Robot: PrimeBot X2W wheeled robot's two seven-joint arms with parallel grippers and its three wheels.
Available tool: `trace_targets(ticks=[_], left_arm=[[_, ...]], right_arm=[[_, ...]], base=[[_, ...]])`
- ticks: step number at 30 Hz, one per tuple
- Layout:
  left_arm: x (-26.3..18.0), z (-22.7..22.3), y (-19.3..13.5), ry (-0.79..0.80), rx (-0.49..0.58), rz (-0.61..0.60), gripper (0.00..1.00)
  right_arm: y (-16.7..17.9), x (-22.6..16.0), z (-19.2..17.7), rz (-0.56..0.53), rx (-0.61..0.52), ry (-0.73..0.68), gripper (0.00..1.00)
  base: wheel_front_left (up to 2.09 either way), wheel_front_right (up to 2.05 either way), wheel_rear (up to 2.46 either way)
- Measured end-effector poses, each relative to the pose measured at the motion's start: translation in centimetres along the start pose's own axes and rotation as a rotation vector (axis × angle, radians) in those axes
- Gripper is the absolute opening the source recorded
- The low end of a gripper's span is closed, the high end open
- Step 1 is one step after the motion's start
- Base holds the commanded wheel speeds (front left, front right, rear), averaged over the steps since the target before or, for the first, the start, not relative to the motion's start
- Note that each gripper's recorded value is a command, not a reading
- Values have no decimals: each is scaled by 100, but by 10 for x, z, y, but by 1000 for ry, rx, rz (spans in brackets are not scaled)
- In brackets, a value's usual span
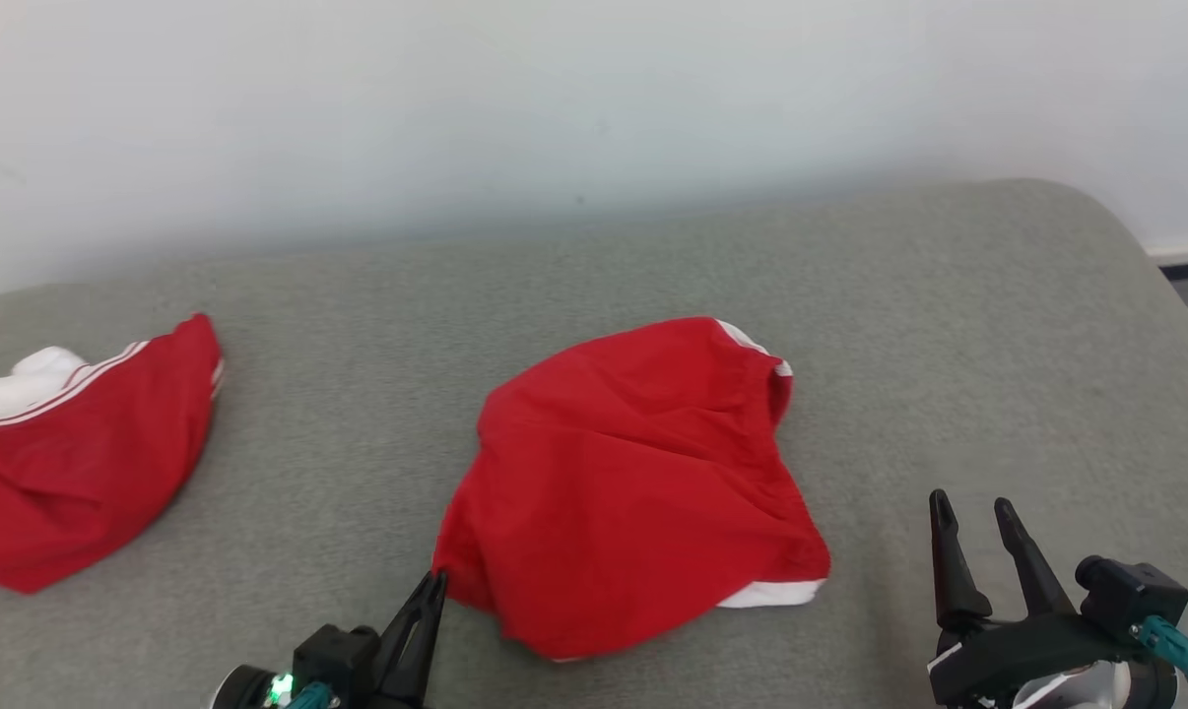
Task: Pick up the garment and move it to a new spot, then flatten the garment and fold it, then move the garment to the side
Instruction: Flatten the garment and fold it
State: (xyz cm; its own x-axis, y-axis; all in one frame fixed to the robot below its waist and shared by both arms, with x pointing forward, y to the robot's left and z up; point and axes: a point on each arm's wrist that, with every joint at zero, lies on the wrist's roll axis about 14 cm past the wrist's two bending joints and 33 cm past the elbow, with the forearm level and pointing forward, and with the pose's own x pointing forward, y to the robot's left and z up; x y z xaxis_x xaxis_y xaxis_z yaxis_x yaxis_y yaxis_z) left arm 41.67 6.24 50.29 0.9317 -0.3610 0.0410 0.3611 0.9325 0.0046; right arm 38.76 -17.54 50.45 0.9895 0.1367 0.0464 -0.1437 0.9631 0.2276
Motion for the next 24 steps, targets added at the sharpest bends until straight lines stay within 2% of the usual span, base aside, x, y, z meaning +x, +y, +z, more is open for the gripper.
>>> trace_targets(ticks=[4, 9, 16, 24], left_arm=[[-23, 4, 30, -10, 23, 90, 0], [-44, 5, 50, -5, 35, 152, 0], [-61, -1, 62, 19, 24, 201, 0], [-48, 0, 53, 13, 24, 169, 0]], right_arm=[[17, 7, -2, 51, 6, 6, 100], [34, 15, -6, 95, 15, 16, 100], [50, 20, -9, 141, 17, 26, 100], [43, 19, -9, 124, 12, 29, 100]], base=[[0, 0, 0], [0, 0, 0], [0, 0, 0], [0, 0, 0]])
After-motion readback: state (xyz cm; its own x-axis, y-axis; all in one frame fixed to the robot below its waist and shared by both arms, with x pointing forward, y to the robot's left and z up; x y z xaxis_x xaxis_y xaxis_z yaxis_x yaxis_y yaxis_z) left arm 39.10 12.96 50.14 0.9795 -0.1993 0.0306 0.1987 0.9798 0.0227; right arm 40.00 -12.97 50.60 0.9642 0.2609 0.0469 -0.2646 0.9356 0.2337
